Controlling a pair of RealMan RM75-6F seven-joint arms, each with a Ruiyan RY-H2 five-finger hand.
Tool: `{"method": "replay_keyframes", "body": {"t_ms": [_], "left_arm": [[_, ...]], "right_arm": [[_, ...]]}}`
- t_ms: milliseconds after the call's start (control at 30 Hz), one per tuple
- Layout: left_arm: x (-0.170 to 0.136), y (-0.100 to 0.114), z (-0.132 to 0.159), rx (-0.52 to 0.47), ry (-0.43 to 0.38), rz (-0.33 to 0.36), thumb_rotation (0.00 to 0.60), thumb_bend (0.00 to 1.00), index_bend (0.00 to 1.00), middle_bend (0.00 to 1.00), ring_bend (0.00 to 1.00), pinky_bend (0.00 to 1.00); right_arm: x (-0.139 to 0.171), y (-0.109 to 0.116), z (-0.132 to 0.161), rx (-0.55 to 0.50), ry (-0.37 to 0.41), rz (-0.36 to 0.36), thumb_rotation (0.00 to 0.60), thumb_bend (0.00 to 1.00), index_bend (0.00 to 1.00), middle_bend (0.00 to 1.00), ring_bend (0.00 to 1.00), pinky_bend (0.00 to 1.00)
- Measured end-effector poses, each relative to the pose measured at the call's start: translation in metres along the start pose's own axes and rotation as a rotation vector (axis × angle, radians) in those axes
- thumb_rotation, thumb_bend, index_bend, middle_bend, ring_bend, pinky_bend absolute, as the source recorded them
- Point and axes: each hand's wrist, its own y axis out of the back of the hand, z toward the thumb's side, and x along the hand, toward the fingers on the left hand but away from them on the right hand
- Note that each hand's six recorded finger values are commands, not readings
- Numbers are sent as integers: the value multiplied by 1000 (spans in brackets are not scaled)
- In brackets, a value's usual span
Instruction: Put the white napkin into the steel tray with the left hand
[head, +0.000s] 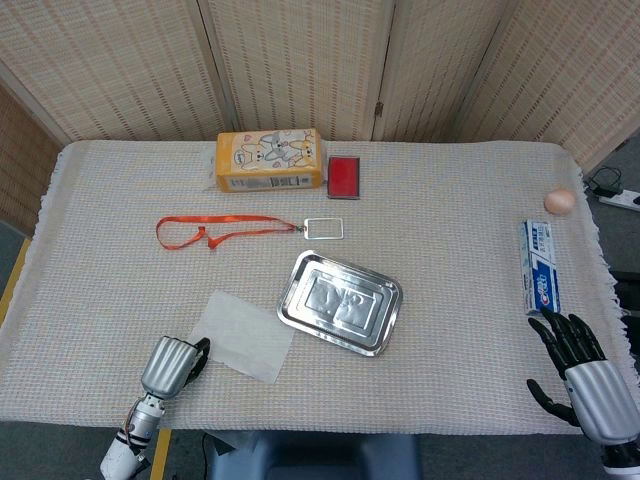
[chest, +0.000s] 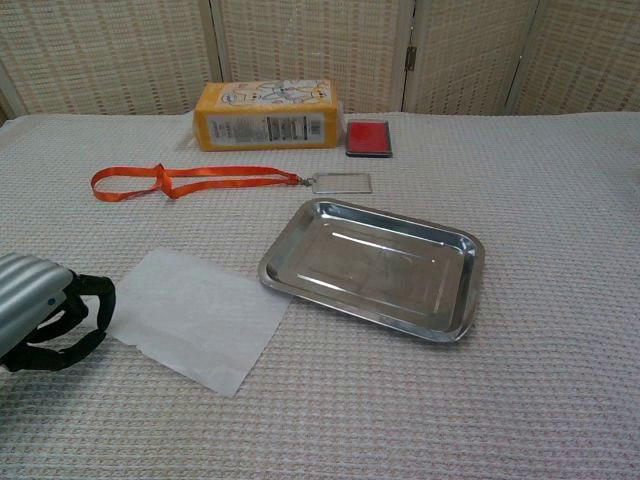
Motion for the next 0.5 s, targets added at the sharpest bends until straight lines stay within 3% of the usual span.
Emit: {"method": "replay_keyframes", "body": {"t_ms": [500], "left_arm": [[5, 9, 7, -57, -24, 75, 600, 563, 651, 1000, 1000, 1000]], "right_arm": [[1, 2, 0, -5, 5, -2, 600, 376, 0, 0, 0, 0]]}}
